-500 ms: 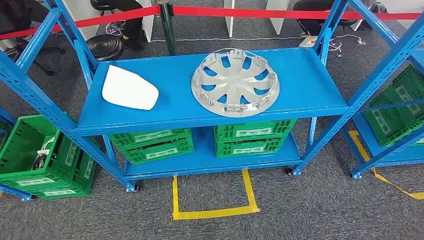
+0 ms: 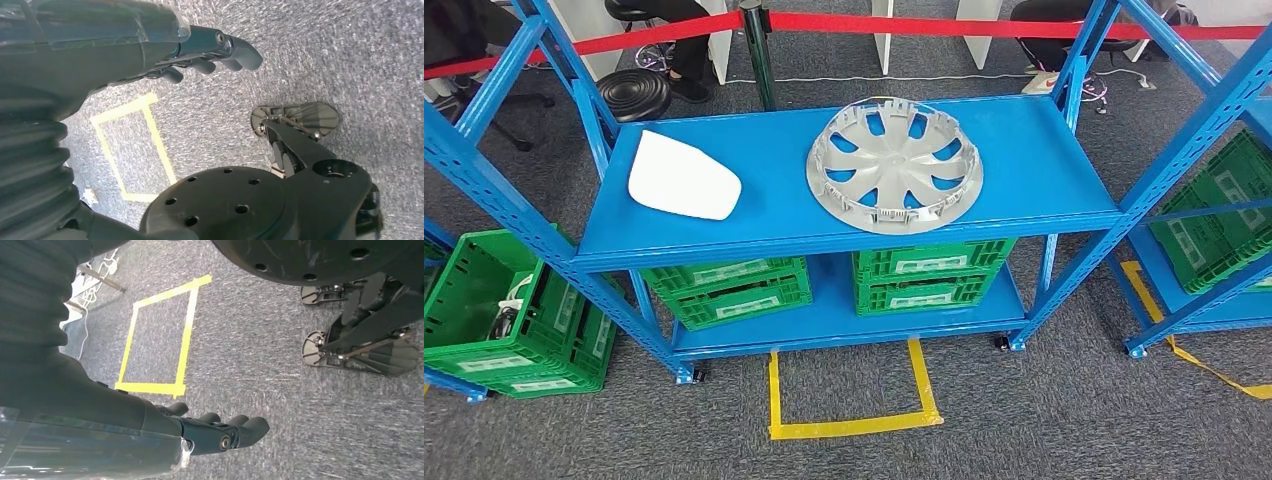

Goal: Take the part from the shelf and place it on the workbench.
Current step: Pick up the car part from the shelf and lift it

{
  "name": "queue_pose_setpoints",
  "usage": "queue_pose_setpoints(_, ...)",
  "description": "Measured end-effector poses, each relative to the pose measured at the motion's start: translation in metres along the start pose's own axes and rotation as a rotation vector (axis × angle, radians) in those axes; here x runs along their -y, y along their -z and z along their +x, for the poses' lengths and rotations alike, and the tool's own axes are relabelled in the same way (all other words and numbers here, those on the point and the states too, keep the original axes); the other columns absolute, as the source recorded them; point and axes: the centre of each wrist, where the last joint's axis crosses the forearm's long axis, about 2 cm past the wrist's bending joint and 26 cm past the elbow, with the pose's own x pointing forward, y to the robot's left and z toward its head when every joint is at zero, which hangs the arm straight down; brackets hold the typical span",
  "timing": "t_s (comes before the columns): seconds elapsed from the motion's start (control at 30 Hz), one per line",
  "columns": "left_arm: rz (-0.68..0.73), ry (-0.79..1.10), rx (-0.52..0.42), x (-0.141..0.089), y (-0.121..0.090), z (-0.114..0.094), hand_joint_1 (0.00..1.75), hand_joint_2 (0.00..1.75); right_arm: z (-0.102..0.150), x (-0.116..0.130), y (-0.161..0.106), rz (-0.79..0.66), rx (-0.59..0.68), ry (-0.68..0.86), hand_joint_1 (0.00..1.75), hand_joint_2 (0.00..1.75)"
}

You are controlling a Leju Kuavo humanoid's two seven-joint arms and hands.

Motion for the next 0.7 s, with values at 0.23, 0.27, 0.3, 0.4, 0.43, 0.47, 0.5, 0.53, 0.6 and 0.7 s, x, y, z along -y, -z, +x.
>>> queue_pose_setpoints(0.23,0.038,0.031,-0.001,0.015,0.003,0.018,0.00,1.75,0.017,0.002,0.003,-0.062,0.002,-0.016,0.00,1.75)
queue_pose_setpoints(0.27,0.043,0.042,-0.001,0.017,0.003,0.021,0.00,1.75,0.019,0.002,0.003,-0.072,-0.001,-0.017,0.00,1.75)
queue_pose_setpoints(0.3,0.048,0.053,0.000,0.020,0.003,0.024,0.00,1.75,0.022,0.003,0.004,-0.081,-0.003,-0.019,0.00,1.75)
queue_pose_setpoints(0.4,0.064,0.089,0.001,0.027,0.004,0.032,0.00,1.75,0.029,0.004,0.005,-0.109,-0.012,-0.024,0.00,1.75)
queue_pose_setpoints(0.43,0.070,0.103,0.002,0.030,0.004,0.035,0.00,1.75,0.032,0.004,0.005,-0.118,-0.016,-0.026,0.00,1.75)
queue_pose_setpoints(0.47,0.076,0.118,0.003,0.032,0.004,0.038,0.00,1.75,0.034,0.004,0.006,-0.127,-0.020,-0.026,0.00,1.75)
queue_pose_setpoints(0.5,0.081,0.134,0.005,0.034,0.005,0.040,0.00,1.75,0.036,0.004,0.006,-0.135,-0.025,-0.026,0.00,1.75)
queue_pose_setpoints(0.53,0.087,0.151,0.006,0.037,0.005,0.043,0.00,1.75,0.039,0.005,0.006,-0.144,-0.029,-0.026,0.00,1.75)
queue_pose_setpoints(0.6,0.099,0.187,0.007,0.041,0.005,0.047,0.00,1.75,0.043,0.005,0.007,-0.162,-0.040,-0.025,0.00,1.75)
queue_pose_setpoints(0.7,0.121,0.241,0.012,0.047,0.005,0.054,0.00,1.75,0.049,0.006,0.008,-0.188,-0.059,-0.025,0.00,1.75)
